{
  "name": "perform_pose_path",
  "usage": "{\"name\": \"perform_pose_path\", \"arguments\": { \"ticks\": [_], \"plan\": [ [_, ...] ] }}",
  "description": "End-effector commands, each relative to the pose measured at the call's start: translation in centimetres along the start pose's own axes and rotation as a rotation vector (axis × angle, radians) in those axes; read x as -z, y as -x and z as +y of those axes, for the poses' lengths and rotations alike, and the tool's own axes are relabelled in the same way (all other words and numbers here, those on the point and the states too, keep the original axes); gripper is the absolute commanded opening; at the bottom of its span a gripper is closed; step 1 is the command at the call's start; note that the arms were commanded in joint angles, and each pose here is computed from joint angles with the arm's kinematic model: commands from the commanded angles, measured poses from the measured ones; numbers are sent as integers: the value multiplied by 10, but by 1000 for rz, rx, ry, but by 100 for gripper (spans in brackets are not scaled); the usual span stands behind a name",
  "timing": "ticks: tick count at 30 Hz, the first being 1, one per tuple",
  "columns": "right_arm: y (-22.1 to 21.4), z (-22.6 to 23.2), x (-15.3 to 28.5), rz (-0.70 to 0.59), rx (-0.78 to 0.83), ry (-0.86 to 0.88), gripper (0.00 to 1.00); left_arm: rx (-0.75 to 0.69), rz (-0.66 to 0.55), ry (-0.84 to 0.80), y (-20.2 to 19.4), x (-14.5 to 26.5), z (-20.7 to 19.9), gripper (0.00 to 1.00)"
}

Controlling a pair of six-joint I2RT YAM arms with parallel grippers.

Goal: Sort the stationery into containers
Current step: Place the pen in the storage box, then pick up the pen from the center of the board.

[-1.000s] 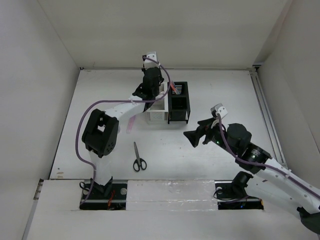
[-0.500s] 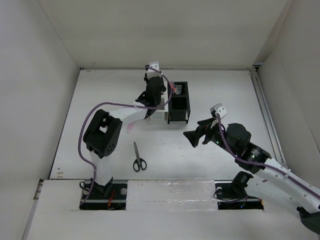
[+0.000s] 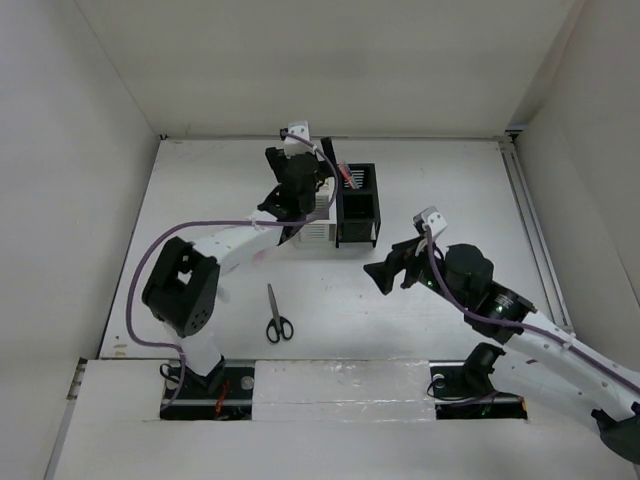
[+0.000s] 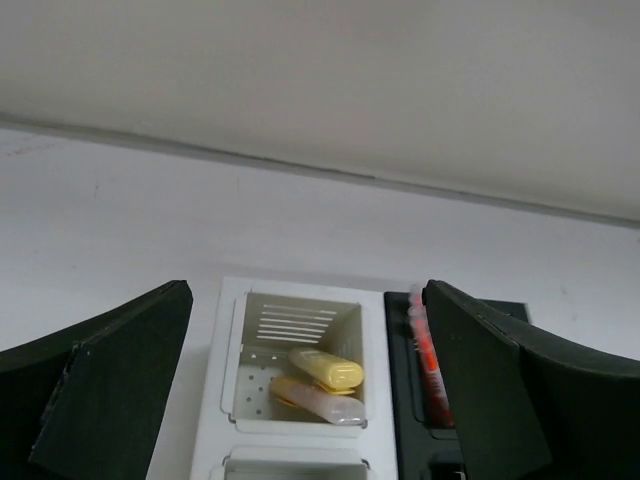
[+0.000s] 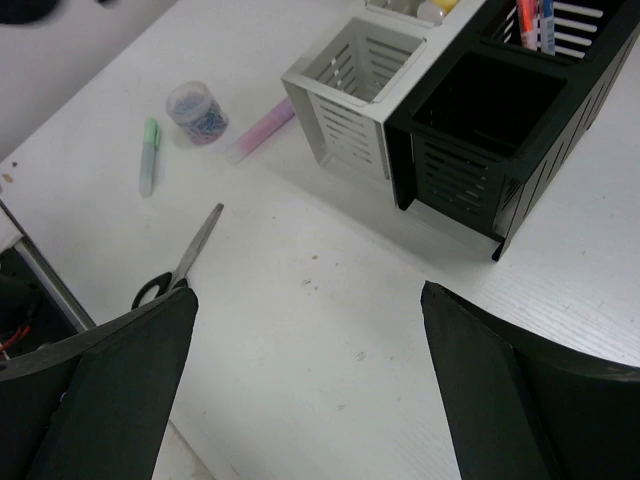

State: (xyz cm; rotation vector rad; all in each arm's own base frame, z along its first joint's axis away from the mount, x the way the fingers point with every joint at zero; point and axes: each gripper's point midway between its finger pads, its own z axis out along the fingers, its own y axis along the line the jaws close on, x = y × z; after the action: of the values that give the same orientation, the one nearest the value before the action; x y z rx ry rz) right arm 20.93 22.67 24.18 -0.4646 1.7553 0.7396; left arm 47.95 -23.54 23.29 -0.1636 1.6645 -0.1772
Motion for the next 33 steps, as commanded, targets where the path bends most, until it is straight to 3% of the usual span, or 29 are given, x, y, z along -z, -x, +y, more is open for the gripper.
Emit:
{"name": "perform_pose_path", "arguments": {
  "ticks": [1, 6, 10, 13, 14, 24, 31, 33],
  "plan": [
    [12, 9, -5, -36, 1, 30, 100, 129, -140, 4, 99, 38, -8, 100],
    [14, 12, -16, -14, -17, 33, 100, 166, -62, 109, 118, 61, 14, 100],
    [18, 14, -20, -16, -14, 21, 100, 166, 84, 236, 82, 78, 59, 100],
    [20, 13, -20, -27, -24, 13, 100, 200, 129, 277, 56, 94, 79, 100],
    [21, 13, -20, -28, -24, 13, 100, 178, 171, 301, 30, 99, 90, 100],
    [20, 32, -24, -21, -3, 121, 100, 171, 352, 406, -53, 137, 129, 100],
    [8, 43, -27, 22, 25, 173, 100, 240, 370, 723, -77, 200, 196, 100],
    [5, 44, -29, 34, 25, 182, 100, 331, 351, 792, -84, 211, 205, 100]
  ]
}}
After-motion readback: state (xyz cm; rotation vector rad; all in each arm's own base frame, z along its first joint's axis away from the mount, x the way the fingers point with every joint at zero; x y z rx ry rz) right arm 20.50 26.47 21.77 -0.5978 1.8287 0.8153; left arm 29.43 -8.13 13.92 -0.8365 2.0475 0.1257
